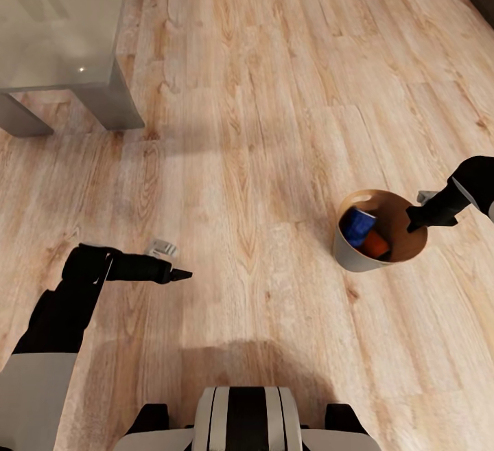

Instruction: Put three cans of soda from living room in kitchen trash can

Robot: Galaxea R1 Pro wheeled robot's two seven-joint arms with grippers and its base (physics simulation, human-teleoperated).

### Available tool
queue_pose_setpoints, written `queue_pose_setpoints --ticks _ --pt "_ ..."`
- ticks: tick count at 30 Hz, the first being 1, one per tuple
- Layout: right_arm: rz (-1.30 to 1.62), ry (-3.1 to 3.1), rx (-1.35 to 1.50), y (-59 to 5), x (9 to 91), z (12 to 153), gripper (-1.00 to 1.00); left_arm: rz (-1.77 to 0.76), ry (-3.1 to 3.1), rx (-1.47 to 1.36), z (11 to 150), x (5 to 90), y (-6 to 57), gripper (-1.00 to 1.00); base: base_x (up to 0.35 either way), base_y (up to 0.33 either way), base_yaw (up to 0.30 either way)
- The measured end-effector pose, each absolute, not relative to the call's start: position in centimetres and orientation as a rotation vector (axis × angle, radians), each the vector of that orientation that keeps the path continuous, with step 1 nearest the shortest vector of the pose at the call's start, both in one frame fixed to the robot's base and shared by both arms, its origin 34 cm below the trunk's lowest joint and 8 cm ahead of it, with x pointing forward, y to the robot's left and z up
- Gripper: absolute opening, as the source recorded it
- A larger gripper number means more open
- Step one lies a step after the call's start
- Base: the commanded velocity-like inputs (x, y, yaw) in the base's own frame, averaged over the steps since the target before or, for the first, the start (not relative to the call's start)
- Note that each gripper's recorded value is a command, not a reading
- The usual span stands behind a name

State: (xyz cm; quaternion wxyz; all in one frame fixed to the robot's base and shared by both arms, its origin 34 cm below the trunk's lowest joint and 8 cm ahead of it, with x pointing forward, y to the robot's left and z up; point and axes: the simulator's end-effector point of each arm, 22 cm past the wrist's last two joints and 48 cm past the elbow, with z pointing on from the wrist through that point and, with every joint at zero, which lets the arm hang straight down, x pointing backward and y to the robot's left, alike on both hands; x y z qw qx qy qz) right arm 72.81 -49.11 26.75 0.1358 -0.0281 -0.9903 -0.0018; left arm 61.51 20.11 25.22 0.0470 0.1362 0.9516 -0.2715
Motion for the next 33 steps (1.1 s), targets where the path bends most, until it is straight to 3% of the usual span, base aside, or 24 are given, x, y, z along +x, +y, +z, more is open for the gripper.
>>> queue_pose_setpoints --ticks 25,26,27,33 --pt "-0.075 -2.870 -0.178 -50.8 71.2 24.9 -1.00 -0.842 2.899 0.415 22.4 60.5 19.6 1.00 0.000 0.000 0.000" --pt "-0.075 -2.870 -0.177 -50.7 71.2 24.9 1.00 -0.843 2.899 0.415 22.4 60.5 19.6 1.00 0.000 0.000 0.000" --pt "0.094 -2.845 -0.029 -51.3 71.4 24.4 1.00 -0.844 2.900 0.415 22.4 60.5 19.6 1.00 0.000 0.000 0.000" --pt "-0.014 -2.868 -0.095 -49.1 72.0 24.0 1.00 -0.844 2.901 0.415 22.3 60.5 19.6 1.00 0.000 0.000 0.000"
